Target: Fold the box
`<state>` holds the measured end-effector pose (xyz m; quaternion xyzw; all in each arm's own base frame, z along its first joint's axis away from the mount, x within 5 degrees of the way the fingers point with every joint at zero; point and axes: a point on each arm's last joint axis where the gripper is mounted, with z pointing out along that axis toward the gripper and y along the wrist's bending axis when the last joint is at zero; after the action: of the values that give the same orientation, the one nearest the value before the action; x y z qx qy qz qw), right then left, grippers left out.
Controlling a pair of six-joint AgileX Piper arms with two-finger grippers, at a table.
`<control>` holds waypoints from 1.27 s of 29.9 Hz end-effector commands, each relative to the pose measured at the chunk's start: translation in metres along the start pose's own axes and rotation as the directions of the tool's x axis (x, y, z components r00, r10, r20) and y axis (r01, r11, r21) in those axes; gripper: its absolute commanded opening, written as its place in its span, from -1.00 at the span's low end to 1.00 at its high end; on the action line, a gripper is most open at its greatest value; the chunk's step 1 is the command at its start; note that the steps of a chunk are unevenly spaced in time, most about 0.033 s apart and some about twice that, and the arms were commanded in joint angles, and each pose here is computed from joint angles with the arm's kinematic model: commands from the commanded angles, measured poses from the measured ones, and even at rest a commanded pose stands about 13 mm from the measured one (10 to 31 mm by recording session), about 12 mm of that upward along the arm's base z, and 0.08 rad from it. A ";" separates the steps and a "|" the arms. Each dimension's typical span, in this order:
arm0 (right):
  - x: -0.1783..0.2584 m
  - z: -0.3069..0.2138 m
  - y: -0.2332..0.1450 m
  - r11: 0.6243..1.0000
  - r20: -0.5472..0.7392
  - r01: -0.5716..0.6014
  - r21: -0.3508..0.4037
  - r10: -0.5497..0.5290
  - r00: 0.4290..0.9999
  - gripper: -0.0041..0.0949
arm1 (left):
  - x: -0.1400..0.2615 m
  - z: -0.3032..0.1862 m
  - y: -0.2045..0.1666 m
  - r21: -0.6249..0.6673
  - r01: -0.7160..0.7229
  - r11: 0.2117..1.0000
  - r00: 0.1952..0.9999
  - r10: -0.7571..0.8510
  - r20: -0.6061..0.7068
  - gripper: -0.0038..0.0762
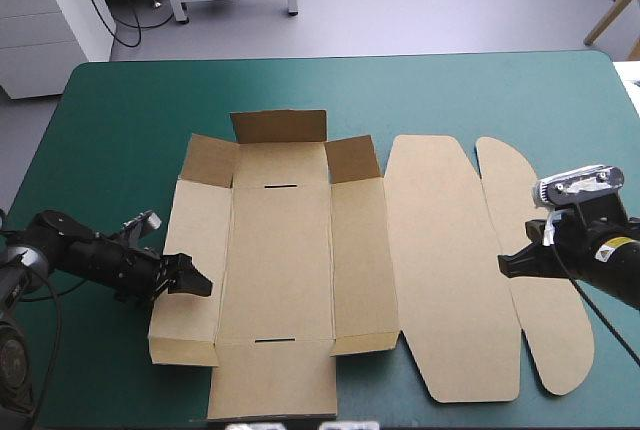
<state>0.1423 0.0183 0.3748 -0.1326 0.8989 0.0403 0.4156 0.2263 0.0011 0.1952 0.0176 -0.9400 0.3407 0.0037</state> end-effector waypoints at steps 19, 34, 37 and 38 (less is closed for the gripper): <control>-0.010 -0.007 -0.001 1.000 0.086 0.004 0.014 -0.005 0.996 -0.96 | 0.005 0.002 -0.020 0.092 -0.004 0.996 0.997 0.011 -0.073 -0.18; -0.008 -0.007 0.000 1.000 0.065 0.005 0.009 -0.006 0.998 -0.96 | 0.003 0.003 -0.014 0.028 -0.020 0.999 0.999 0.022 -0.048 -0.92; -0.005 -0.007 0.001 1.000 0.037 0.018 -0.001 -0.018 0.999 -0.96 | 0.003 0.003 -0.013 0.020 -0.023 1.000 0.998 0.024 -0.051 -0.92; -0.004 -0.007 0.001 0.999 0.026 0.033 -0.004 -0.032 0.999 -0.96 | 0.003 0.003 -0.013 0.014 -0.025 1.000 0.999 0.026 -0.048 -0.92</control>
<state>0.1405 0.0189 0.3730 -0.1370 0.9039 0.0432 0.4030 0.2262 -0.0089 0.1912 0.0132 -0.9398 0.3407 0.0211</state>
